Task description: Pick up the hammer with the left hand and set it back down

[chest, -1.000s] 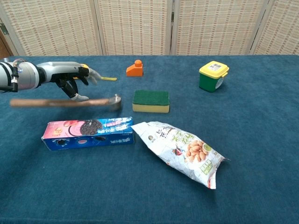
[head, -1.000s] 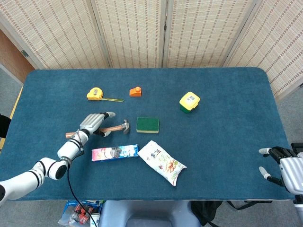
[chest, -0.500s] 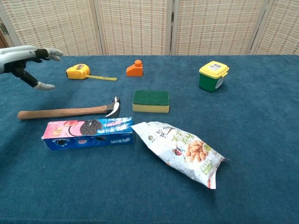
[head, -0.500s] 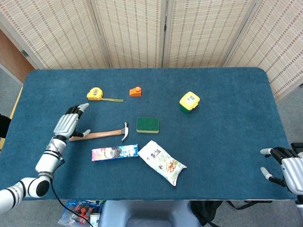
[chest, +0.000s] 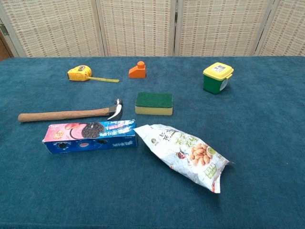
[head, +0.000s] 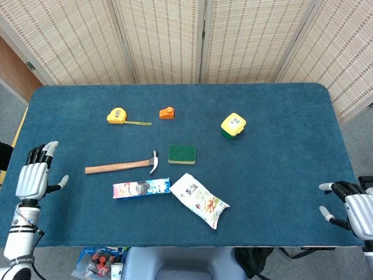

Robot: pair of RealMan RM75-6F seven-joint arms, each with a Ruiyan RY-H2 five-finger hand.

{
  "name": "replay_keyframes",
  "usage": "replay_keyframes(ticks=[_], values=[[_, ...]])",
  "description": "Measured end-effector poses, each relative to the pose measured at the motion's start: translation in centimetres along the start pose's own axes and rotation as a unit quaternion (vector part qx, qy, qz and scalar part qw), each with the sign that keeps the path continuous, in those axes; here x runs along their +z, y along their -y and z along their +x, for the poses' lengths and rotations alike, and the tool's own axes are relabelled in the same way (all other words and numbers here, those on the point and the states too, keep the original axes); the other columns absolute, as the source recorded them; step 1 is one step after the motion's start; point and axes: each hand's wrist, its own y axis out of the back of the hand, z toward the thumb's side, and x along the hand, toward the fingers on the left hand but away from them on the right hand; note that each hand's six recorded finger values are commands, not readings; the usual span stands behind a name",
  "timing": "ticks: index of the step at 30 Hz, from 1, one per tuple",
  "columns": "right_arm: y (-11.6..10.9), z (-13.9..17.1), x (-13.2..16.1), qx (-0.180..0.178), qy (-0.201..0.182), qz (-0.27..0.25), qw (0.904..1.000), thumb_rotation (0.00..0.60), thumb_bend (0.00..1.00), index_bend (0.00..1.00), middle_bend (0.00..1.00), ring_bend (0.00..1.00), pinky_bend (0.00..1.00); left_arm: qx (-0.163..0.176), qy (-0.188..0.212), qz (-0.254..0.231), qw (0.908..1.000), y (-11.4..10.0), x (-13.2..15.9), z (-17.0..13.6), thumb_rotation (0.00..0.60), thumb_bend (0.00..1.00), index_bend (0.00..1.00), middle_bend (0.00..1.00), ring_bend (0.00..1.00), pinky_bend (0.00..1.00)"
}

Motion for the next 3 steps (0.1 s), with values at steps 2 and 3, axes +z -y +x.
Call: replay_keyframes(ticks=[2, 3], values=[[0.0, 0.0, 0.1, 0.0, -0.001, 0.0, 1.0, 0.6, 0.26, 0.35, 0.42, 0.27, 0.28, 0.015, 0.005, 0.001, 0.9999, -0.5, -0.2, -1.2, 0.6, 0.26, 0.0, 0.0, 0.0, 0.0], [0.1, -0.1, 0.1, 0.001, -0.001, 0.0, 1.0, 0.6, 0.26, 0.35, 0.42, 0.27, 0.28, 0.023, 0.008, 0.002, 0.9997, -0.7, -0.3, -2.1, 0.6, 0.26, 0.0, 0.0, 0.0, 0.0]])
